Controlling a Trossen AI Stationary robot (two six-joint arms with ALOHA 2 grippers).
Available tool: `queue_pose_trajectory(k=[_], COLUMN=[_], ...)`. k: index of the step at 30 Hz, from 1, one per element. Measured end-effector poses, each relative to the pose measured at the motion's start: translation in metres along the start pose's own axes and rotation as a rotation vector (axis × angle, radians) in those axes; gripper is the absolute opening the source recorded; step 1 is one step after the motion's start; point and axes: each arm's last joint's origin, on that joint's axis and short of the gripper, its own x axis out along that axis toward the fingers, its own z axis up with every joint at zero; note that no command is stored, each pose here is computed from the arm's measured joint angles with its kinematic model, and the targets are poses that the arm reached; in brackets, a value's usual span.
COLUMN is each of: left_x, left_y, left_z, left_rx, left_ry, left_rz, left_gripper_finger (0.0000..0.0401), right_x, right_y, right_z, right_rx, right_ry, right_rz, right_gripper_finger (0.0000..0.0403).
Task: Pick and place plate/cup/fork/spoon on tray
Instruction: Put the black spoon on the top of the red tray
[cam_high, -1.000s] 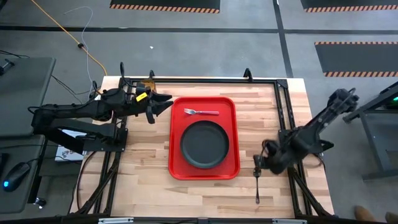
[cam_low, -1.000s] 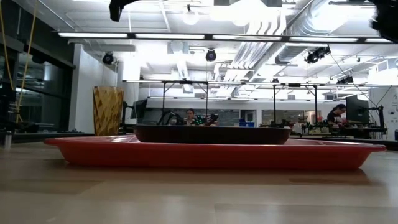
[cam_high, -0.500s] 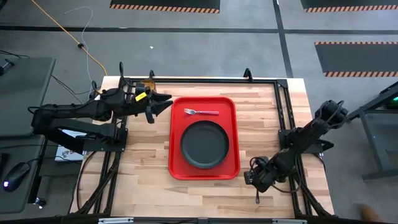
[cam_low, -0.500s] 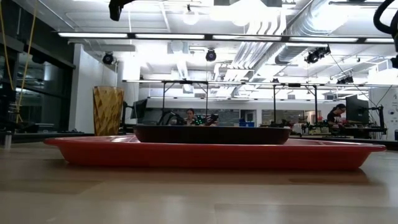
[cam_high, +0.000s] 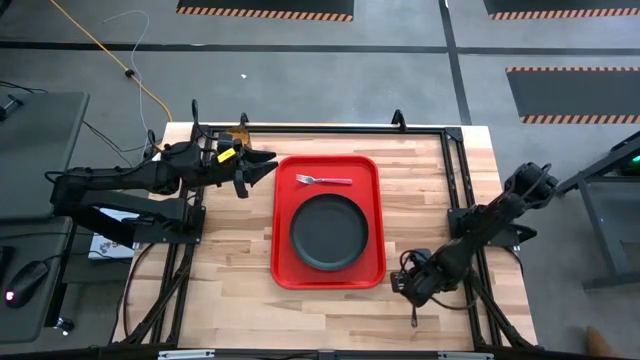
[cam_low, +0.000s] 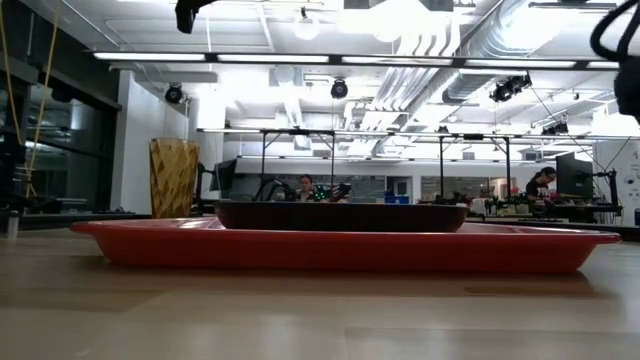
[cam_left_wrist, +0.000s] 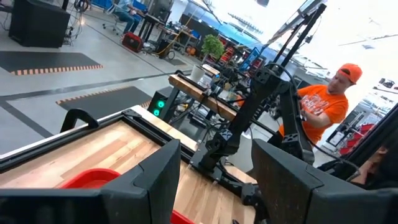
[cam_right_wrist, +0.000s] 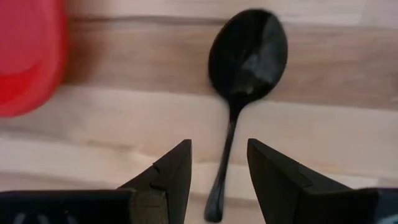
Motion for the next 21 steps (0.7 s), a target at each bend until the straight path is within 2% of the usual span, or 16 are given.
queue_pose_trajectory(k=[15,18,21], left_x=[0.000,0.000,0.000], left_y=[0.000,0.000,0.000], left_z=[0.000,0.000,0.000], left_rx=[-0.001,0.009,0.023], left_ry=[-0.005,-0.005,-0.005], left_rz=[-0.002,-0.002,-0.002], left_gripper_finger=[0.0188,0.0188,0.0188], right_x=[0.035,0.036,0.035], right_y=[0.004,0.002,0.000], right_z=[-0.002,-0.001,0.001], right_rx=[0.006,0.004,-0.016], right_ry=[-0.041,-0.059,-0.074], right_rz=[-0.086,-0.108,-0.131], right_gripper_finger=[0.0138,0.0108,0.0047])
